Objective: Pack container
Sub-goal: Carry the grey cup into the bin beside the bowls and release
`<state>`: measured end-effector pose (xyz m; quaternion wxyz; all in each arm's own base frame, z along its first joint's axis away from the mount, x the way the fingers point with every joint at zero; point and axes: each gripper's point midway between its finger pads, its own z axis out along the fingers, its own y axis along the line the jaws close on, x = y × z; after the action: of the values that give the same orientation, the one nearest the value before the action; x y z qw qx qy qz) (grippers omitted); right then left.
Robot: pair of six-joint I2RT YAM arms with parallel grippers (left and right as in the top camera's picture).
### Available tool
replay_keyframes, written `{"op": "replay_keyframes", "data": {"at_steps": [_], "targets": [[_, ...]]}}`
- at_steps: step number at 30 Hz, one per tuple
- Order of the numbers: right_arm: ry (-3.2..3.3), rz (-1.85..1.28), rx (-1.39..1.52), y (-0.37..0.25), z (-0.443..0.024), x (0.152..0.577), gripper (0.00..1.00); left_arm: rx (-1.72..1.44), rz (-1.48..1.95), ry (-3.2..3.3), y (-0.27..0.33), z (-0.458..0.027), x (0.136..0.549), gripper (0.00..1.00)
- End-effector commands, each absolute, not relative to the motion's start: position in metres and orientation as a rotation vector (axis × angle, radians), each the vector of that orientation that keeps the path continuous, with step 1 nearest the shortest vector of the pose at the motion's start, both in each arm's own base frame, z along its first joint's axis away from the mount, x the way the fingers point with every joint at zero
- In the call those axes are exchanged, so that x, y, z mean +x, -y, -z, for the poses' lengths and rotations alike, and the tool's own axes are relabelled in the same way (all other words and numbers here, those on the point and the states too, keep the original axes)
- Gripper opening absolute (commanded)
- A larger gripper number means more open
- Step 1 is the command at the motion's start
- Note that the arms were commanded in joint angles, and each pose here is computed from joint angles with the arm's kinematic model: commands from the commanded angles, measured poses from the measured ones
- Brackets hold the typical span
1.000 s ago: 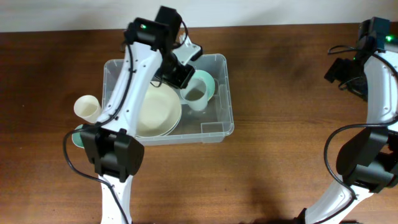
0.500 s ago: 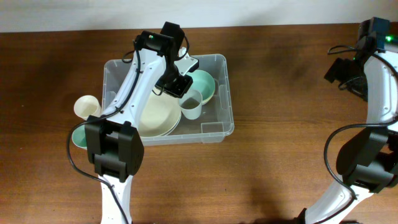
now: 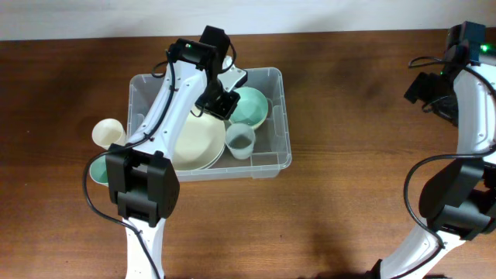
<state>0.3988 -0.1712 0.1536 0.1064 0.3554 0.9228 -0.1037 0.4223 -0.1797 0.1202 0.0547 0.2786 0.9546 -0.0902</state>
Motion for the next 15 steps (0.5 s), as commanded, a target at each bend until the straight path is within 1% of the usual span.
{"op": "replay_keyframes", "data": {"at_steps": [1, 3, 4, 5, 6, 7, 8, 10, 11, 12, 13, 15], "targets": [[-2.702, 0.304, 1.056, 0.172, -0.157, 0.399, 0.99, 0.83, 0.241, -2.871, 0.176, -0.123, 0.43, 0.23], [-2.702, 0.304, 1.056, 0.172, -0.157, 0.399, 0.99, 0.817, 0.204, -2.848, 0.173, -0.128, 0.438, 0.24], [-2.702, 0.304, 1.056, 0.172, -0.157, 0.399, 0.99, 0.803, 0.183, -2.829, 0.17, -0.134, 0.443, 0.29], [-2.702, 0.304, 1.056, 0.172, -0.157, 0.399, 0.99, 0.687, 0.127, -2.78, 0.157, -0.16, 0.462, 0.4], [-2.702, 0.304, 1.056, 0.172, -0.157, 0.399, 0.99, 0.591, 0.075, -2.735, 0.143, -0.185, 0.474, 0.46], [-2.702, 0.304, 1.056, 0.172, -0.157, 0.399, 0.99, 0.497, 0.014, -2.707, 0.126, -0.204, 0.482, 0.71], [-2.702, 0.304, 1.056, 0.172, -0.157, 0.399, 0.99, 0.348, -0.078, -2.68, 0.1, -0.227, 0.488, 1.0], [-2.702, 0.304, 1.056, 0.172, -0.157, 0.399, 0.99, 0.077, -0.177, -2.646, 0.05, -0.263, 0.485, 1.0], [-2.702, 0.304, 1.056, 0.172, -0.157, 0.399, 0.99, -0.046, -0.175, -2.643, 0.024, -0.279, 0.475, 1.0], [-2.702, 0.304, 1.056, 0.172, -0.157, 0.399, 0.99, -0.123, -0.172, -2.644, 0.007, -0.286, 0.468, 1.0], [-2.702, 0.304, 1.056, 0.172, -0.157, 0.399, 0.99, -0.286, -0.178, -2.642, -0.026, -0.296, 0.454, 1.0], [-2.702, 0.304, 1.056, 0.172, -0.157, 0.399, 0.99, -0.411, -0.093, -2.612, -0.058, -0.304, 0.448, 1.0]]}}
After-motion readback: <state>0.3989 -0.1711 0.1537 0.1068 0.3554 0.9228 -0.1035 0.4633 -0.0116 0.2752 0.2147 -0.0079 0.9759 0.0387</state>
